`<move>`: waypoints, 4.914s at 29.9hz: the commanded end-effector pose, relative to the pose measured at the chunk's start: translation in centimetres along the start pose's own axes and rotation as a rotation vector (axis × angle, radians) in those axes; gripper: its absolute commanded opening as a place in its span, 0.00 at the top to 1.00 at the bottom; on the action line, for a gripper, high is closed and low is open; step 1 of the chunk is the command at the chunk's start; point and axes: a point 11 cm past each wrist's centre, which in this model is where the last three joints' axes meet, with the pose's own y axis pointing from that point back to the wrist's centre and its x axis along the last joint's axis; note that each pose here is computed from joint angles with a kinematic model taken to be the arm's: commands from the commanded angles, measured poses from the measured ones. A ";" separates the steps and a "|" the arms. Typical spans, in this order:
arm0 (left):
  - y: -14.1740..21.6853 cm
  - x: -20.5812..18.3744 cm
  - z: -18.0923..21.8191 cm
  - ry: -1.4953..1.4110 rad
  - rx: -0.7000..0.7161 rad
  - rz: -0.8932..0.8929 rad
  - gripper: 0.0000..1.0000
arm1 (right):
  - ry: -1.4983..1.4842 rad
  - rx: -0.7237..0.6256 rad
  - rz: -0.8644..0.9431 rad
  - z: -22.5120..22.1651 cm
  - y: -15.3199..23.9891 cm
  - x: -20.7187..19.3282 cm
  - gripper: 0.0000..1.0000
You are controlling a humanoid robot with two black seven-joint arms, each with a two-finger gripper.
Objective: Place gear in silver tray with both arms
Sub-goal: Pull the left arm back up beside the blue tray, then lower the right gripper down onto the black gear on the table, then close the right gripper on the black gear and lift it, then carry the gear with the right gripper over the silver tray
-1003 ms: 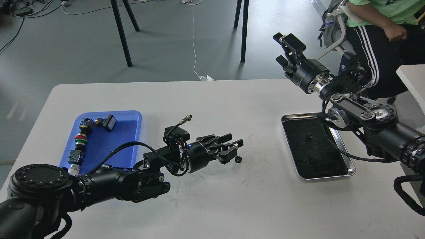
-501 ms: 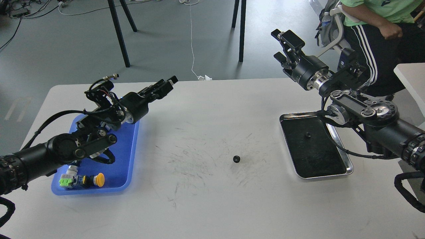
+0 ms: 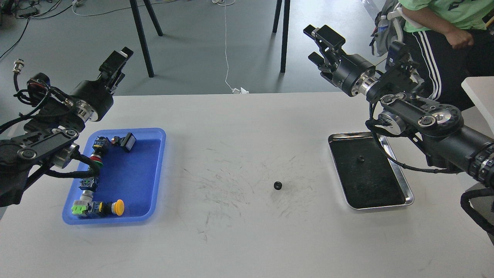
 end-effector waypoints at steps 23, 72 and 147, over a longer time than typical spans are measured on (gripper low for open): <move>2.0 4.5 -0.2 0.572 -0.051 -0.166 0.02 | 0.262 -0.161 -0.599 -3.2 0.8 -4.1 0.05; 3.2 4.6 -3.3 0.821 -0.063 0.002 0.02 | 1.163 -0.297 -1.393 4.8 4.2 -17.8 0.14; 3.3 4.8 -3.7 0.821 -0.060 0.017 0.02 | 1.382 -0.444 -1.264 1.2 2.6 -7.9 0.99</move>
